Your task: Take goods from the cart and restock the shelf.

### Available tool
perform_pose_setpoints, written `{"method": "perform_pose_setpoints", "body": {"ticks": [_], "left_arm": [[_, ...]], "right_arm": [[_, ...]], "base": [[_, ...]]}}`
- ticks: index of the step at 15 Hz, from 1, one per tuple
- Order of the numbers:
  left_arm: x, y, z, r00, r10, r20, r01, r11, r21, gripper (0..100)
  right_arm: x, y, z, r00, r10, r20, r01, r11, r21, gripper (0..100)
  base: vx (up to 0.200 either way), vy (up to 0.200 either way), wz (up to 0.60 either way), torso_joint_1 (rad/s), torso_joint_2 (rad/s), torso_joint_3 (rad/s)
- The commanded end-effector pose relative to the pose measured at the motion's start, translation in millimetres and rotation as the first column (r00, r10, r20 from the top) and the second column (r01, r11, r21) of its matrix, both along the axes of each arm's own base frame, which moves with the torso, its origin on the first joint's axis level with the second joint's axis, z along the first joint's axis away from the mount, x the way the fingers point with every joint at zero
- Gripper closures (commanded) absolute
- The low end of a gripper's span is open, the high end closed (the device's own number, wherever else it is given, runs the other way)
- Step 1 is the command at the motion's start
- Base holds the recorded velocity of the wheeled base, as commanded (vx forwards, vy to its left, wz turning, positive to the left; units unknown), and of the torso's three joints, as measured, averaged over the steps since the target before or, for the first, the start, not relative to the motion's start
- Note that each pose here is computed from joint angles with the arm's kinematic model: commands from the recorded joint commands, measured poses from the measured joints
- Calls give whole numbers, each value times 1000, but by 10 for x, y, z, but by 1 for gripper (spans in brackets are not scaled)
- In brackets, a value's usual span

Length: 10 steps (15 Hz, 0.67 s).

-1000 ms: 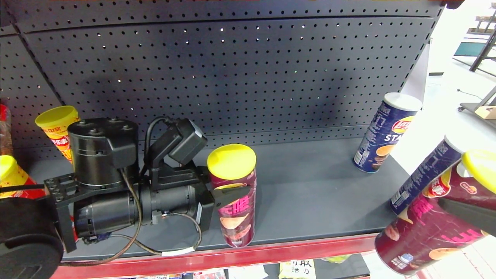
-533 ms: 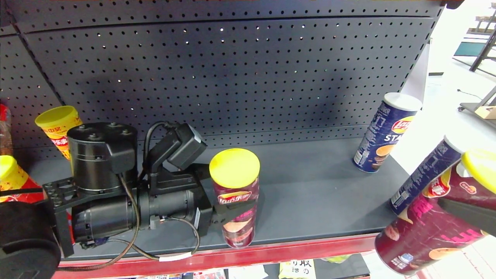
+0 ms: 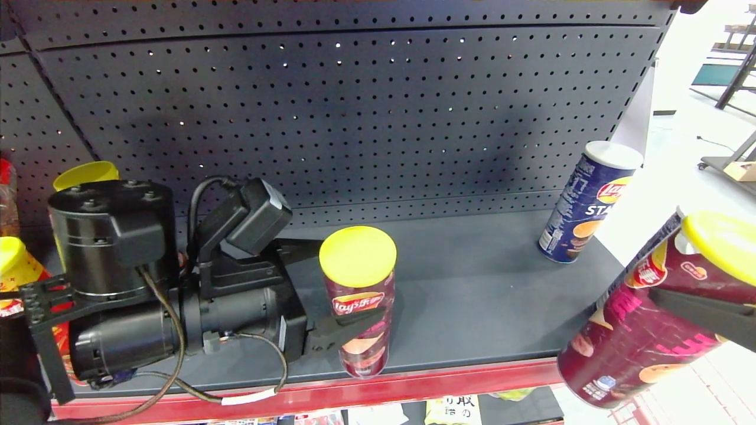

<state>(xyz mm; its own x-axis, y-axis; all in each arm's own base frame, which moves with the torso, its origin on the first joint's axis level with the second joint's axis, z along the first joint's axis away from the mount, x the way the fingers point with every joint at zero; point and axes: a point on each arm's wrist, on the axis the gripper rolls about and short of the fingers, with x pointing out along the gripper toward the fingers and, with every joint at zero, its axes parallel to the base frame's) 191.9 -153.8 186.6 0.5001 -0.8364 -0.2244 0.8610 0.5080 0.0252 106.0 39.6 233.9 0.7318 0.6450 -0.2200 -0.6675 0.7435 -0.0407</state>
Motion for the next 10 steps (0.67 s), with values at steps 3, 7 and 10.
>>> {"method": "perform_pose_setpoints", "body": {"ticks": [3,7,10], "left_arm": [[-307,300,-31,1000,28,8,-28,1000,-7,0],[-592,578,-98,998,66,3,-66,998,-4,0],[-827,786,-104,995,101,-21,-101,995,14,0]], "right_arm": [[468,347,30,992,119,-28,-120,993,-11,100],[878,773,-4,980,200,-21,-201,980,-15,100],[1180,1023,9,973,229,-31,-230,973,-21,100]], "base": [[0,0,0,0,0,0],[0,0,0,0,0,0],[0,0,0,0,0,0]]}}
